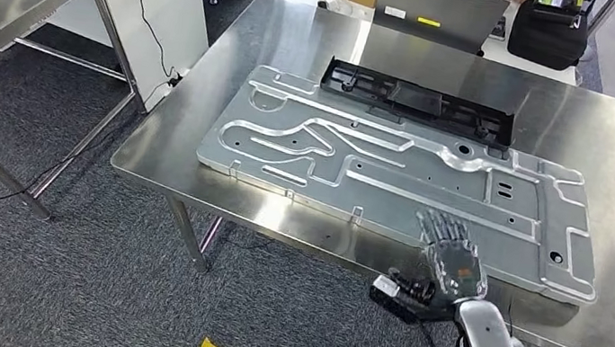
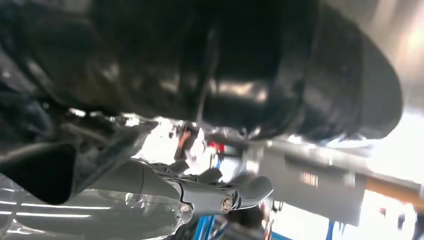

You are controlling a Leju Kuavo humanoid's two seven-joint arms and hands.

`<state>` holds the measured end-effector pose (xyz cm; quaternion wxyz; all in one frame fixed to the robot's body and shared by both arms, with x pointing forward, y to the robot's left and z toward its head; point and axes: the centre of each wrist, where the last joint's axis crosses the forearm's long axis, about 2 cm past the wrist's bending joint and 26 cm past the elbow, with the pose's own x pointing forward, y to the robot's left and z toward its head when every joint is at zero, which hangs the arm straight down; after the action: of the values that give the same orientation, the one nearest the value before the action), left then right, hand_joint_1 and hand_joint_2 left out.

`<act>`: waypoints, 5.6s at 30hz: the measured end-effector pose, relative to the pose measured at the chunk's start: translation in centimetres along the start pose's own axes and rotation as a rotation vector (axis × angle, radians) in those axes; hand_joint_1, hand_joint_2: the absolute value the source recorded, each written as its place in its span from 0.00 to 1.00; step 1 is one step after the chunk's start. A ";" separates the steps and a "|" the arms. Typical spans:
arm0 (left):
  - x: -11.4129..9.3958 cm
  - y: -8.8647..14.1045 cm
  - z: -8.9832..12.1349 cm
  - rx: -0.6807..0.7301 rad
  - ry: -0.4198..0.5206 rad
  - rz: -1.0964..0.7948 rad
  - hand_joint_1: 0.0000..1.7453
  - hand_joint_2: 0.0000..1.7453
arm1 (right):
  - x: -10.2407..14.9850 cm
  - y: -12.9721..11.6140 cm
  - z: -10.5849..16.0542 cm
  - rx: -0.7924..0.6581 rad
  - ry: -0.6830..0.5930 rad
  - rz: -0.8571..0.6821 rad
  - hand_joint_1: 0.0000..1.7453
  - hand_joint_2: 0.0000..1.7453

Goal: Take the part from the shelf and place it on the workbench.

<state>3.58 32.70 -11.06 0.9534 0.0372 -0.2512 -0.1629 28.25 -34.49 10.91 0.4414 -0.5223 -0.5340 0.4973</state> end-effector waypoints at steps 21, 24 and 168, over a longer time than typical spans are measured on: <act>-1.0 -0.4 0.8 0.043 0.029 0.093 0.00 0.00 | 3.0 10.7 15.9 0.297 0.367 -0.229 0.00 0.00; -1.3 -0.6 1.0 0.046 0.036 0.107 0.00 0.00 | 3.1 12.1 18.0 0.367 0.415 -0.251 0.00 0.00; 0.7 -2.2 -0.1 0.107 0.035 0.087 0.00 0.00 | 14.4 16.8 29.5 1.334 1.115 -0.991 0.00 0.00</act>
<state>3.52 30.42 -11.15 0.9605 0.0800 -0.2442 -0.1069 0.04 -22.91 -9.85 0.9891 -0.0449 -0.0197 0.1391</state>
